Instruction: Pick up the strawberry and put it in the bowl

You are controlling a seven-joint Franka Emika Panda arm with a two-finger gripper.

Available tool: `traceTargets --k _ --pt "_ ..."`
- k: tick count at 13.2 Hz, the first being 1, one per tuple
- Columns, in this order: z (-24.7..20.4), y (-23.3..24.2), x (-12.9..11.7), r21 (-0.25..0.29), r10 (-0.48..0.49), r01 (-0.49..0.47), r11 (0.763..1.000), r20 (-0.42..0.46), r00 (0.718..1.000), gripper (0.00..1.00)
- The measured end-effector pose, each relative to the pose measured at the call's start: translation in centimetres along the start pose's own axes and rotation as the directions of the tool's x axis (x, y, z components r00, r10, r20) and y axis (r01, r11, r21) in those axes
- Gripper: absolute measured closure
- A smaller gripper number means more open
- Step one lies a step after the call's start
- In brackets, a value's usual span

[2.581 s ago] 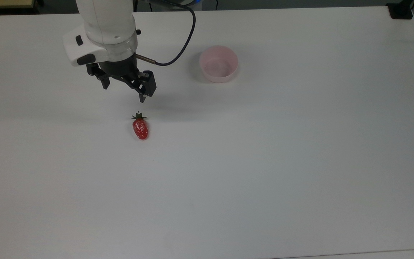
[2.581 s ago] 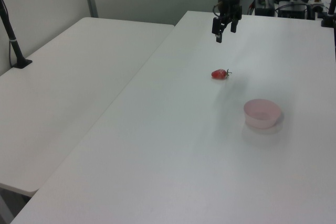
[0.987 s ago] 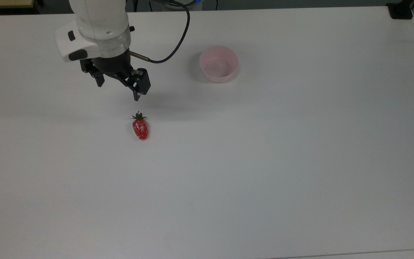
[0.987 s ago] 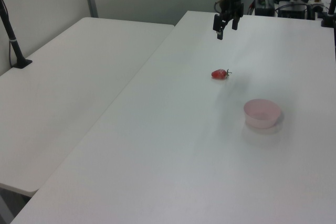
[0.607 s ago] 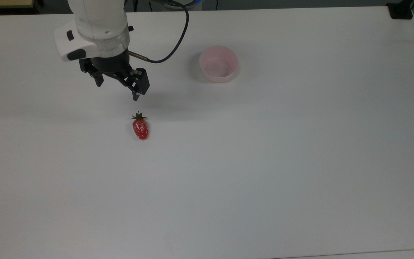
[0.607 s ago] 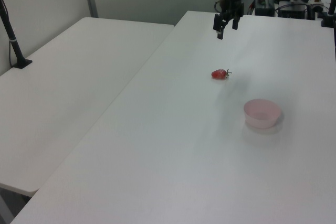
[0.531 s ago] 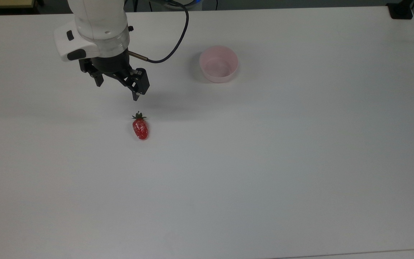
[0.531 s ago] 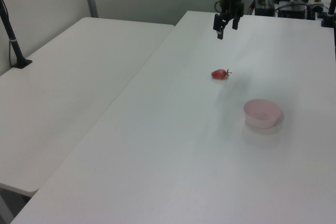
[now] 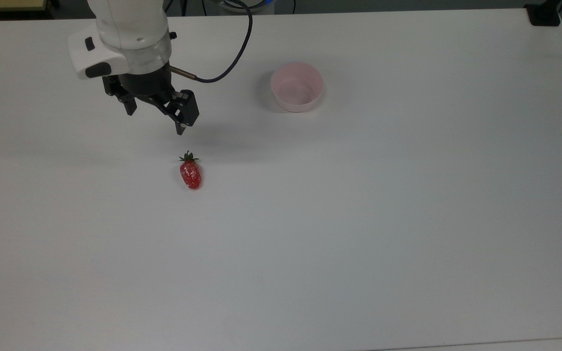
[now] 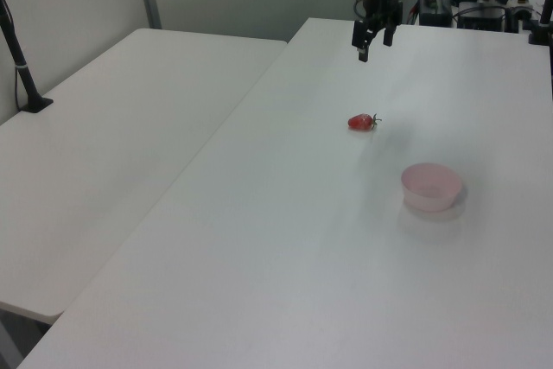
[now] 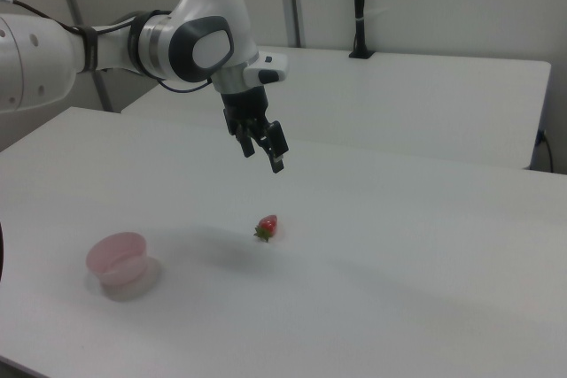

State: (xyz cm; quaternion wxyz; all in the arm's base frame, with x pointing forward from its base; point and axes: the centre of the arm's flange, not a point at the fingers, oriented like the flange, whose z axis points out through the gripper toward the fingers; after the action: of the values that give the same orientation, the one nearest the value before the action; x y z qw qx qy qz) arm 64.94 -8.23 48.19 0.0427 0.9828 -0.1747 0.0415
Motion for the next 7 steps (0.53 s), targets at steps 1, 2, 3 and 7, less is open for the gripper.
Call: traceTargets --k 1,2,3,7 --pt "-0.06 0.08 0.01 0.0 0.001 -0.001 1.0 -0.001 1.0 0.0" --pt "-0.08 0.13 0.02 0.001 0.002 -0.002 1.0 -0.001 1.0 0.0" --pt "-0.08 0.15 0.02 0.001 0.002 -0.002 1.0 -0.001 1.0 0.0" --pt "-0.61 0.34 -0.01 0.005 0.005 -0.005 1.0 -0.009 1.0 0.0"
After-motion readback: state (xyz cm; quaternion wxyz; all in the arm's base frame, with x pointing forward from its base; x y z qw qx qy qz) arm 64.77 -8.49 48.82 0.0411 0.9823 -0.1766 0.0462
